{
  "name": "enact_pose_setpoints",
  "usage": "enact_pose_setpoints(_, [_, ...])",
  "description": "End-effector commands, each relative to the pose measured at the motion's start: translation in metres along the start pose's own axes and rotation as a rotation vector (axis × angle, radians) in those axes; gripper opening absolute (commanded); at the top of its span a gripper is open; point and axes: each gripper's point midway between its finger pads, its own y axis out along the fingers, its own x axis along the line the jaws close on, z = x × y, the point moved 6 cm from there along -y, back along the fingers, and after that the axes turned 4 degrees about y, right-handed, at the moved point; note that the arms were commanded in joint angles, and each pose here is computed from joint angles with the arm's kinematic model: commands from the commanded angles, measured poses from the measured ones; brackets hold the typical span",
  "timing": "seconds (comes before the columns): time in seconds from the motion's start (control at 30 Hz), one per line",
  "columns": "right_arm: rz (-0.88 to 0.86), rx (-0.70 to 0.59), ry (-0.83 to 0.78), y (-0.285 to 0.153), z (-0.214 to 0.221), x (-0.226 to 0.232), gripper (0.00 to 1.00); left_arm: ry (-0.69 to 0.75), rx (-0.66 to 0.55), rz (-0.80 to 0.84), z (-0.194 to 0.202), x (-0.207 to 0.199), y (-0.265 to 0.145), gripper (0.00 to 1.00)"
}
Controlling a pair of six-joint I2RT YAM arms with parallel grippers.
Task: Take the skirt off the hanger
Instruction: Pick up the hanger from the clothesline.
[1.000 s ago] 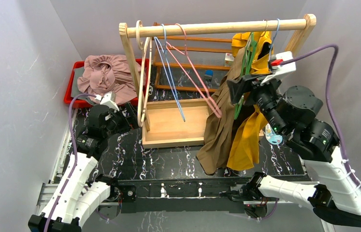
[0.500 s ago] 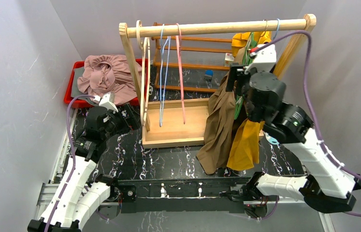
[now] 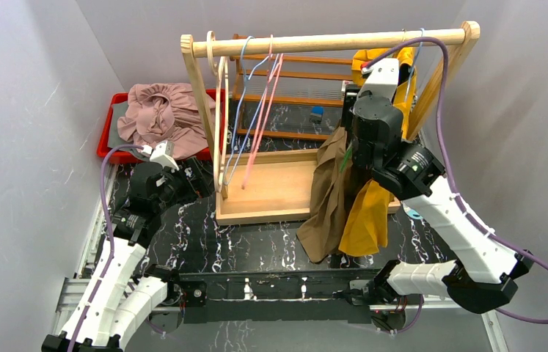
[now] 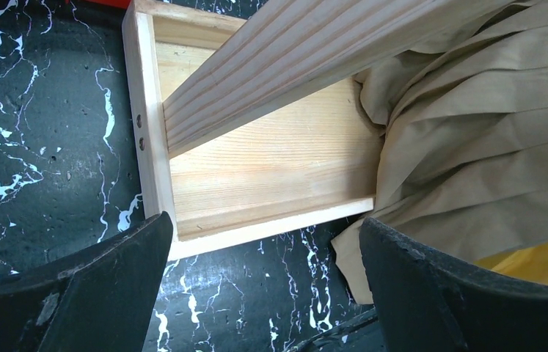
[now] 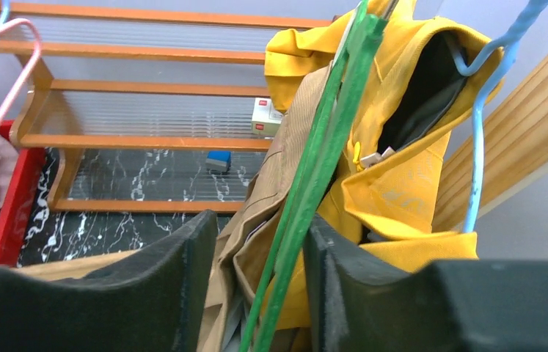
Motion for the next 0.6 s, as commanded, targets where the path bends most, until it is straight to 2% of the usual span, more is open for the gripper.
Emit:
enact_pose_setpoints(0.0, [0.038,-0.037,0.097,0.009,-0.018,-0.005,0.49,-0.003,-0.007,0.031,-0.005,-0.006,-0.005,0.98])
enact_pose_setpoints(0.2, [0.044,-0.026,0.108,0.011,-0.016,-0.004,0.21,0.002,-0.001,0.033,-0.003,-0.005,-0.004,0.99])
enact_pose_setpoints(0.4, [-0.042,-0.078,0.177,0.004,-0.032,-0.001,0.08,0.0,0.009,0.037,-0.001,-0.004,-0.001,0.98])
enact_pose_setpoints(0.57, [-0.215,-0.166,0.22,-0.009,-0.047,0.005,0.0,0.002,0.011,0.033,-0.001,-0.004,0.0,0.99])
